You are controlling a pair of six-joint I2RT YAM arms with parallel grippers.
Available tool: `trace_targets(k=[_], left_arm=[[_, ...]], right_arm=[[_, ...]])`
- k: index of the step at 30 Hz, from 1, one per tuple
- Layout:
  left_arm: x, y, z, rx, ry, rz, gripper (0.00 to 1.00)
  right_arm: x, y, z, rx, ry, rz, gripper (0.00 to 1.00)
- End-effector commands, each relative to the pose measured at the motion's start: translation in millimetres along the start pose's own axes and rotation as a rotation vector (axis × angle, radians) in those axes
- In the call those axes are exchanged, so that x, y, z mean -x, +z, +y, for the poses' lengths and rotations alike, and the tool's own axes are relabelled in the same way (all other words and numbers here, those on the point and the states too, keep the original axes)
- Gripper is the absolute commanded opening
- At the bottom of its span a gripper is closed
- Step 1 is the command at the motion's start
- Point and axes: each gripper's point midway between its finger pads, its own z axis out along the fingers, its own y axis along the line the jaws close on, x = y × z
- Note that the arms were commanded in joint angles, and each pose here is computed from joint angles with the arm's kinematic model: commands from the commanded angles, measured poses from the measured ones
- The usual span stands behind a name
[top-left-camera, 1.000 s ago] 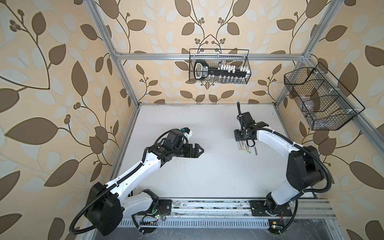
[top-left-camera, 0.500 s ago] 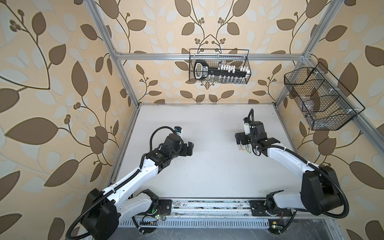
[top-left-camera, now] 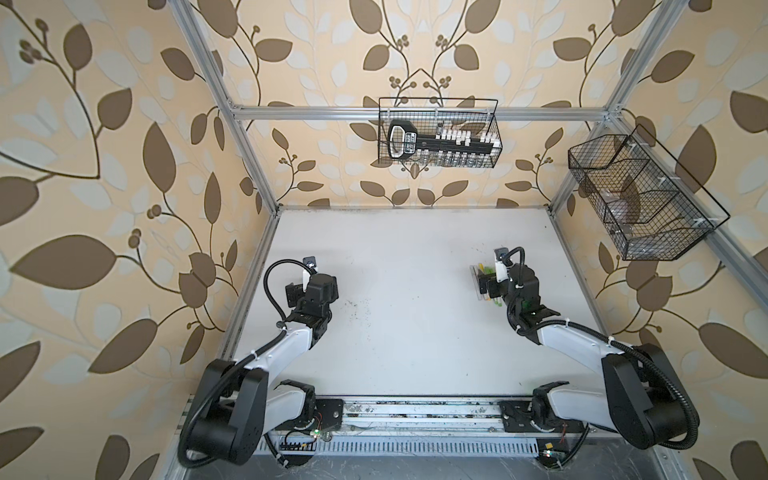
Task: Insert the pens into the pen caps
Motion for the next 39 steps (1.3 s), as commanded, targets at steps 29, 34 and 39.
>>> trace_targets(k=[29, 34, 39], left_arm=[[10.2, 40.1, -11.8, -0.166, -0.153, -0.09, 0.99], [9.9, 40.2, -12.1, -0.167, -0.152, -0.089, 0.99], [10.1, 40.2, -12.0, -0.167, -0.153, -0.09, 0.99]], right_arm=[[-53.1, -18.2, -57.7, -0.143, 0.258, -0.121, 1.0], [-53.0, -18.8, -55.8, -0.14, 0.25, -0.118, 1.0], [-53.2, -17.8, -53.6, -0.127, 0.246, -0.114, 1.0]])
